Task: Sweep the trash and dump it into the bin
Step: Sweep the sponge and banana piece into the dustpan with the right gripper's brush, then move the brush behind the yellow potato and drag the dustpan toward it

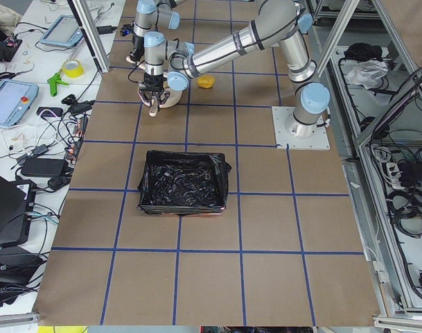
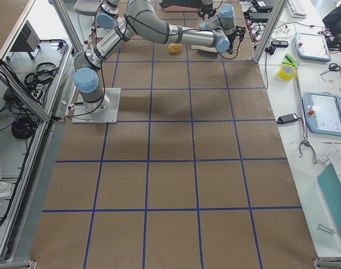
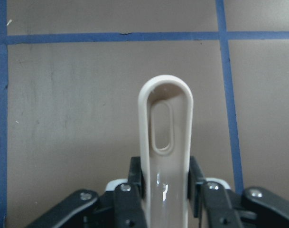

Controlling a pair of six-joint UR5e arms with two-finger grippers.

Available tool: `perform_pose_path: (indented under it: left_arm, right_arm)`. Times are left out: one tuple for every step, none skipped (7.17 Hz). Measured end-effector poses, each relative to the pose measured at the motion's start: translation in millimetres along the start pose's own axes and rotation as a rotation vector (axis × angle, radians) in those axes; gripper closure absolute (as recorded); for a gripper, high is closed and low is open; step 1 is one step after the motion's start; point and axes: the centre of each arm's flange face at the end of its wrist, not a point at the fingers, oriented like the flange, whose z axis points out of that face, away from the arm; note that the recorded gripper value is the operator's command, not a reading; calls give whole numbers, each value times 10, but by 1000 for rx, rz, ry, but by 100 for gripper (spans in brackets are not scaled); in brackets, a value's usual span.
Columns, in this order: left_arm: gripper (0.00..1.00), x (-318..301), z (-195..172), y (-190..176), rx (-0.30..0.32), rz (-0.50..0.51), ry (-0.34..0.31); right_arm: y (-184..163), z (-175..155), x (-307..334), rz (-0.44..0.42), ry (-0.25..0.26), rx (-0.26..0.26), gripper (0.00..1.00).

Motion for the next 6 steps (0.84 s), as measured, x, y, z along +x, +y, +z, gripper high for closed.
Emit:
perform_pose_path:
  left_arm:
    - [100,0,-6,-2,0,2,1]
    - [100,0,-19,-7,1,3,3]
    - [100,0,-38,-14,1,4,5]
    - [100,-1,-41,-15,1,4,6]
    - [100,-1,-41,-14,0,5,5]
    - [100,-1,-43,-14,0,5,6]
  right_arm:
    - [72,-13,-134,21,-25,-6,100]
    - [167,-25,-249,34,-38,-11,100]
    - [277,-48,-358,52,-47,-17,100]
    - [370,-72,-439,68,-50,-23,100]
    - [422,-112,-477,60,-44,-35,100]
    - [416,-182,-461,18,-27,-51,100]
